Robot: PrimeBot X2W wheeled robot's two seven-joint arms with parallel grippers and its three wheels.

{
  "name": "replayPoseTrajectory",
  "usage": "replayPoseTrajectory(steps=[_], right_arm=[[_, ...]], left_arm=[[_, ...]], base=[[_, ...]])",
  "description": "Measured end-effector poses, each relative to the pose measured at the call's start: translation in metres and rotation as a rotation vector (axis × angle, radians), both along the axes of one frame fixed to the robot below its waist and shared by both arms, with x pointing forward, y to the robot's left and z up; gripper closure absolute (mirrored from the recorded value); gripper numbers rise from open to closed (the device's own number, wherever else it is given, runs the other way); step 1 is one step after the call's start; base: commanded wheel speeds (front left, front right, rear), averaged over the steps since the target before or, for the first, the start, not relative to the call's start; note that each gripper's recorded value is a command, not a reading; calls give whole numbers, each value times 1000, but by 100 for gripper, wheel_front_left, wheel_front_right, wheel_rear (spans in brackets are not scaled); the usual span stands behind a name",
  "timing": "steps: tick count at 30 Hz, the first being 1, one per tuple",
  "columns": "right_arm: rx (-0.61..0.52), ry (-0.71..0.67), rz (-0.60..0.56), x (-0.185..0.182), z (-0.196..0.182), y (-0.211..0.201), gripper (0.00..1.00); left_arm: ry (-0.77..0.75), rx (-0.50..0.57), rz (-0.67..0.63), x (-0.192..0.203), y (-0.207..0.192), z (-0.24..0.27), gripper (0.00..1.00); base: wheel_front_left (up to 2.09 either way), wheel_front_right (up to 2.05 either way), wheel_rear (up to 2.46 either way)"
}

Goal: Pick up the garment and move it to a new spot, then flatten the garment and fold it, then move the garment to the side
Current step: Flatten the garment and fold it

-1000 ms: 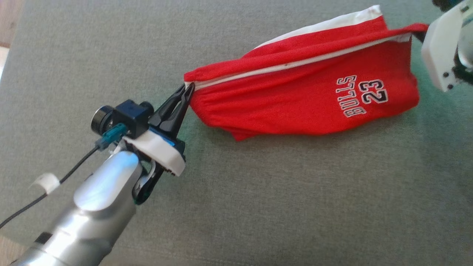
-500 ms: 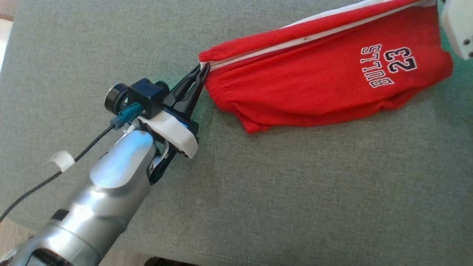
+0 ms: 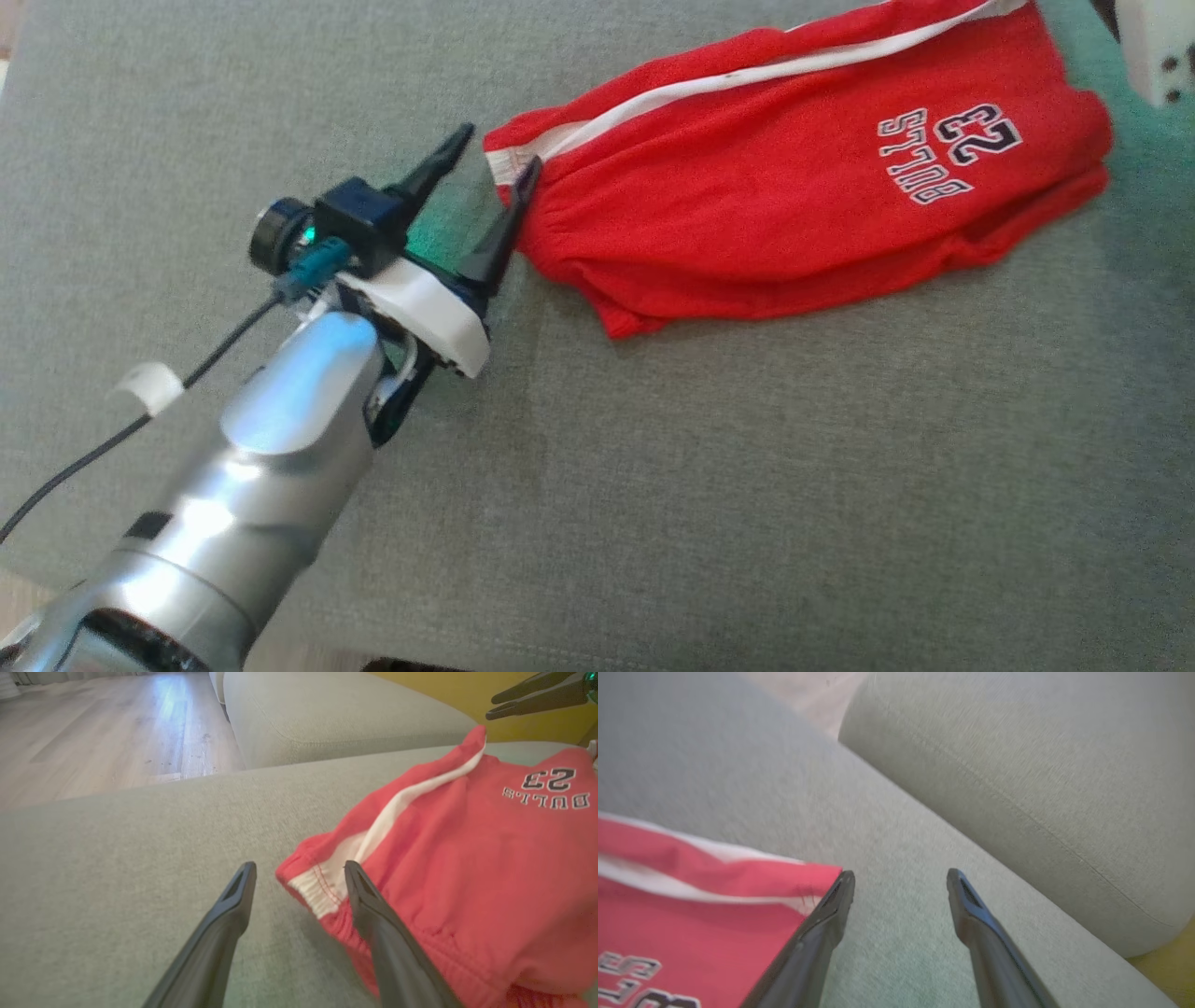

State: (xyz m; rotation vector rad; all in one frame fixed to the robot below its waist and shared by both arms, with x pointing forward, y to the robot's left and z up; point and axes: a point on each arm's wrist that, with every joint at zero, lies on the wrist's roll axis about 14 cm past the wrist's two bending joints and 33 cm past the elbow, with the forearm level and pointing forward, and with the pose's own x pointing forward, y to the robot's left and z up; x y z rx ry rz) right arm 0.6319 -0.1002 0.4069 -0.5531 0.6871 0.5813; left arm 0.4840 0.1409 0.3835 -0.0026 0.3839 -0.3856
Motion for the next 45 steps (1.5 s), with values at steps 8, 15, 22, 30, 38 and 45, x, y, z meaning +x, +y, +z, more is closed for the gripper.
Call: replayPoseTrajectory(steps=[8, 15, 22, 30, 38, 45], right_arm=[[295, -185, -67, -2, 71, 10, 0], [547, -453, -130, -15, 138, -6, 0], [738, -507, -243, -63, 130, -10, 0], [855, -556, -449, -124, 112, -37, 0], [790, -474, -590, -201, 47, -51, 0], [808, -475, -564, -195, 52, -40, 0]], left_arm=[[-159, -76, 122, 17, 18, 58, 0], [-379, -173, 186, 18, 14, 129, 0], [-455, -267, 252, -6, 11, 152, 0], [-431, -269, 283, -35, 4, 138, 0], [-348, -246, 324, -69, 10, 104, 0], [-343, -238, 332, -78, 14, 100, 0]], base=[[0, 0, 0], [0, 0, 0], [0, 0, 0], [0, 0, 0], [0, 0, 0], [0, 0, 0]])
